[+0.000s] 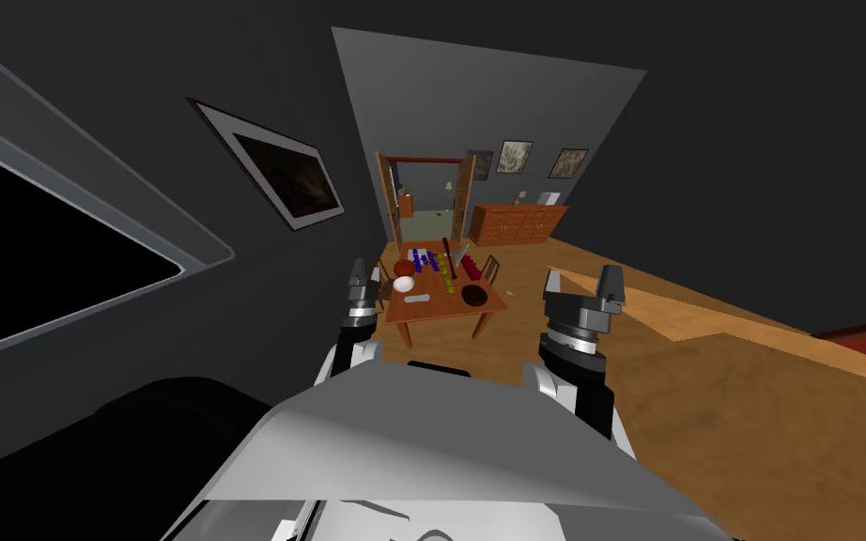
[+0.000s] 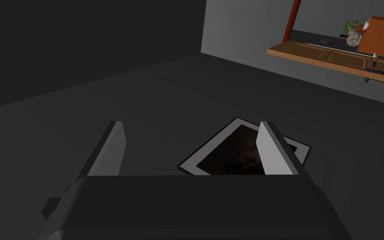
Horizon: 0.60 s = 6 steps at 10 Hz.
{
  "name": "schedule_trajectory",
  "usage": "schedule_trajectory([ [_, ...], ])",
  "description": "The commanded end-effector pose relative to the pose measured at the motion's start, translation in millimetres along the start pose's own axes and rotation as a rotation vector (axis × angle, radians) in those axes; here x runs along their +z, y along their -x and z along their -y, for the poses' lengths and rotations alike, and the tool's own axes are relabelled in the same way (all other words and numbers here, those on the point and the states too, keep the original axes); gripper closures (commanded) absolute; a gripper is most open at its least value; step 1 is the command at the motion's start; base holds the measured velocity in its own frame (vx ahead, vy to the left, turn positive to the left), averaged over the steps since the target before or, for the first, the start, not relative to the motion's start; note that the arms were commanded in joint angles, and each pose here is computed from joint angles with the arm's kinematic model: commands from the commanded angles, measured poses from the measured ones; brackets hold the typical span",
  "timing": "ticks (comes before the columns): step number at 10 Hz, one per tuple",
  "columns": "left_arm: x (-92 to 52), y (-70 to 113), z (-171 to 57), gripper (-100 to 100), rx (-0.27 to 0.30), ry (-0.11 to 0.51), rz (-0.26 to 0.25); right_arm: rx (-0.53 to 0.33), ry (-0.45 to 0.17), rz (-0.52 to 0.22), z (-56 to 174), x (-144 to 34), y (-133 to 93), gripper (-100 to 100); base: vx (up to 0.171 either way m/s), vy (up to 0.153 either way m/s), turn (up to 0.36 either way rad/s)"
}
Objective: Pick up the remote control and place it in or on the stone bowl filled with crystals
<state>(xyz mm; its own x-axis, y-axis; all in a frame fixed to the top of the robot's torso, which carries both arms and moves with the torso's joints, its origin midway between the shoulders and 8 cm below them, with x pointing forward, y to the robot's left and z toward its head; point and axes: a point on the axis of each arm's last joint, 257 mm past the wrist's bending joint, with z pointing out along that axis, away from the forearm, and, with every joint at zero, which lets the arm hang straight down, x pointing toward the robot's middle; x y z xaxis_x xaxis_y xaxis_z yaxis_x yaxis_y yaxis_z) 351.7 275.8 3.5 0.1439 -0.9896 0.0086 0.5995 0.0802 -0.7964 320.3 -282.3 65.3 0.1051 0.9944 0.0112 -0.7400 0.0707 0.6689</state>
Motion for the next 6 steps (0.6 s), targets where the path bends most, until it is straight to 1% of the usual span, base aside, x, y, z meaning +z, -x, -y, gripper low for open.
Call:
schedule_trajectory([
  [1, -1.0, -0.3, -8, -100, 0.019, 0.023, -0.032, 0.000, 0.000, 0.000, 0, 0.0, 0, 0, -0.017, -0.008, -0.077],
  [3, -2.8, 4.4, -26, -100, 0.049, 0.074, -0.069, 0.000, 0.000, 0.000, 0, 0.0, 0, 0, -0.040, -0.010, -0.136],
  [4, -3.9, 9.7, -37, -100, 0.066, 0.108, -0.081, 0.000, 0.000, 0.000, 0, 0.0, 0, 0, -0.054, -0.015, -0.184],
  [6, -6.3, 27.2, -64, -100, 0.099, 0.184, -0.087, 0.000, 0.000, 0.000, 0, 0.0, 0, 0, -0.086, -0.028, -0.205],
])
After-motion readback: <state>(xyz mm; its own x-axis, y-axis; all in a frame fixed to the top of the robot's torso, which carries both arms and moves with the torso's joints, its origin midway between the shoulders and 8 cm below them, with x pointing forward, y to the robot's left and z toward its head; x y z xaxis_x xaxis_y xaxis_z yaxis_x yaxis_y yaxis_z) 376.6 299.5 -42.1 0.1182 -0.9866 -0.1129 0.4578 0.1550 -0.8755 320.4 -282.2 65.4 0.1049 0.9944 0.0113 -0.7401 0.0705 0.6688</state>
